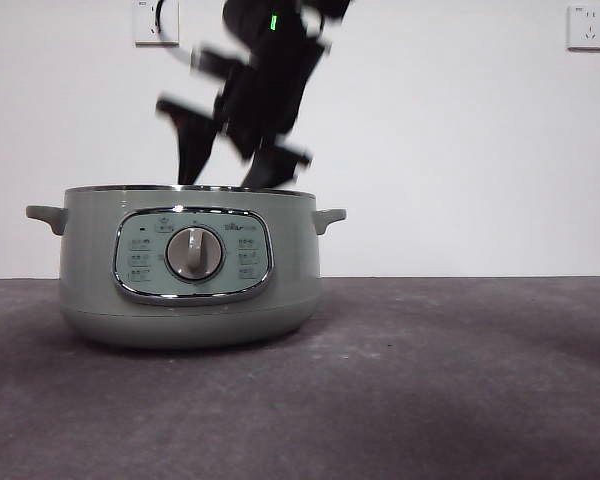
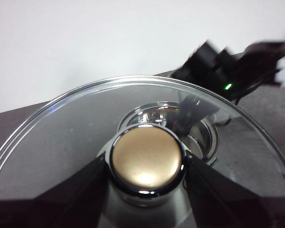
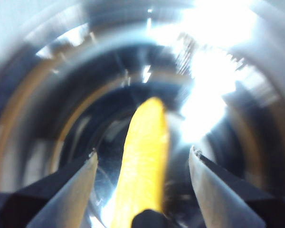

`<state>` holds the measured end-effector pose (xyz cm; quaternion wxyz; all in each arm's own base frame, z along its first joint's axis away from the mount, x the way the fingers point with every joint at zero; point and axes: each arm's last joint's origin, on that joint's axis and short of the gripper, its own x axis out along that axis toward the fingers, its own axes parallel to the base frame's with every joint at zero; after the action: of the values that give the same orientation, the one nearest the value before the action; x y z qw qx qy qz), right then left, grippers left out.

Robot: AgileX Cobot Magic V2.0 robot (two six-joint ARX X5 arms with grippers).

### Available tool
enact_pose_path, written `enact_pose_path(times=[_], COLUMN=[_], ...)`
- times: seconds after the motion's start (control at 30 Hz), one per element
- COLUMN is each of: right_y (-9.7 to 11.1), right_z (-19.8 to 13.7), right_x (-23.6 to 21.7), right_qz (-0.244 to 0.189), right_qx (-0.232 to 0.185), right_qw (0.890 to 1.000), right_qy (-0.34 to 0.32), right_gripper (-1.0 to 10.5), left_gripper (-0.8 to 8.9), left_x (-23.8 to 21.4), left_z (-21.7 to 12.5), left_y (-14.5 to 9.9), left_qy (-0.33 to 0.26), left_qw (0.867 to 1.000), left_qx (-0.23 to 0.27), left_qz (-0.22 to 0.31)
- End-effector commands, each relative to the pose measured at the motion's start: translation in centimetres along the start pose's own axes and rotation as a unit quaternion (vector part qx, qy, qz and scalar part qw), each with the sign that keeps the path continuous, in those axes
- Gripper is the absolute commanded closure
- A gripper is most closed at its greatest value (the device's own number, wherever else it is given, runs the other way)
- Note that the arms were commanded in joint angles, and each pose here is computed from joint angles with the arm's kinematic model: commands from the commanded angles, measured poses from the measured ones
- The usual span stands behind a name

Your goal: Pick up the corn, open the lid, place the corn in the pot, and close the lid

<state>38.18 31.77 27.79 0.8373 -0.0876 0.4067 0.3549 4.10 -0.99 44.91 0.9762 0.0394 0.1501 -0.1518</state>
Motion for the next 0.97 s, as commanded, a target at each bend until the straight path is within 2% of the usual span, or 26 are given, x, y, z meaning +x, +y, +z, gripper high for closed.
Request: enact_pose_path(times=[0.03, 0.3, 0.5, 0.73, 0.97], right_y=[0.7, 1.5, 2.0, 2.8, 3.9], right_z=[1.6, 1.1, -0.4, -3.3, -6.4], right_x=[-5.5, -14.9, -21.5, -28.7, -36.8], right_qz=[-0.031, -0.117, -0.167, -0.177, -0.170], right_qx=[-0.006, -0.027, -0.028, -0.029, -0.020], right_qw=[0.999, 0.992, 0.985, 0.984, 0.980], right_qy=[-0.039, -0.031, -0.023, -0.011, -0.104], right_gripper=[6.3, 6.3, 6.3, 6.3, 6.3], left_gripper=[8.21, 8.22, 8.21, 8.21, 8.21], left_x=[0.3, 4.3, 9.6, 17.0, 23.3], left_z=[0.9, 2.4, 3.7, 4.0, 3.3], left_y=[0.1, 1.0, 1.6, 1.8, 1.3], left_qy=[-0.032, -0.020, -0.004, 0.023, 0.039], left_qw=[0.999, 1.000, 0.999, 0.997, 0.994], left_qx=[0.002, 0.016, 0.016, 0.017, 0.030], left_qz=[-0.002, -0.003, -0.042, -0.078, -0.100])
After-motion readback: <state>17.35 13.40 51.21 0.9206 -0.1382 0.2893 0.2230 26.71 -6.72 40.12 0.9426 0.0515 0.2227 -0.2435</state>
